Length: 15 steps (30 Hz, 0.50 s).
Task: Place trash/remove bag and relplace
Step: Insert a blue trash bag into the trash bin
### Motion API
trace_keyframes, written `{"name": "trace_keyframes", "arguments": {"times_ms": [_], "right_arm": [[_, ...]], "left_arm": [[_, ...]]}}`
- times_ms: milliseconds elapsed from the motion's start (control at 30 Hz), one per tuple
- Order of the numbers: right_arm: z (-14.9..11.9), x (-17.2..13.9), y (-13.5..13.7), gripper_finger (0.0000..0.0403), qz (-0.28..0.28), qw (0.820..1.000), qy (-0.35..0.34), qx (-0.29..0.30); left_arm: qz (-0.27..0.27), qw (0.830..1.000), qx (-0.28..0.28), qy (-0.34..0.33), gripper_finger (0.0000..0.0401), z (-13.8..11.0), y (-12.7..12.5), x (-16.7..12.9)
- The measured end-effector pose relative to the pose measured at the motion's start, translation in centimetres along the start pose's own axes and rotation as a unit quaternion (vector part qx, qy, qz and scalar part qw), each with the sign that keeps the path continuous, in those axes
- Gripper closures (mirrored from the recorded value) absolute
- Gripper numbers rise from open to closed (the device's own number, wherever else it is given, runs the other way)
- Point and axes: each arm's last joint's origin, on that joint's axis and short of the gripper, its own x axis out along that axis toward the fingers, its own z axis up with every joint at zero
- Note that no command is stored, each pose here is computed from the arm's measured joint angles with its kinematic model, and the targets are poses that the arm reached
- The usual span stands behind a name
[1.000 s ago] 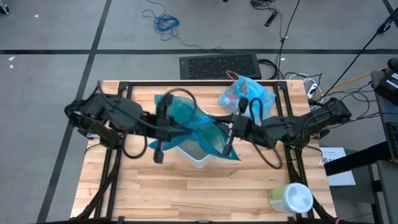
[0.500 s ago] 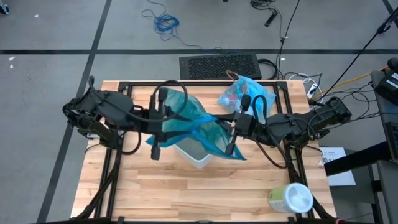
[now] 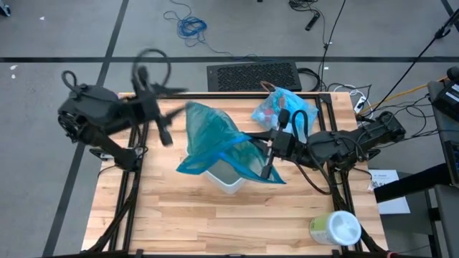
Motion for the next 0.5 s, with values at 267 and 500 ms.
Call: {"name": "trace_keyframes", "arguments": {"times_ms": [267,500], "right_arm": [[0.8,-1.4,-0.1,0.0403,0.016,1.000,-0.013,0.010],[0.9,-1.8,0.2,0.0403,0.025,1.000,-0.014,0.012]], "left_arm": [[0.080,0.984,-0.010,0.159,0.0388,-4.2,2.6,0.6],[0.135,0.956,0.001,0.260,0.0399,-7.2,3.4,3.2]]}}
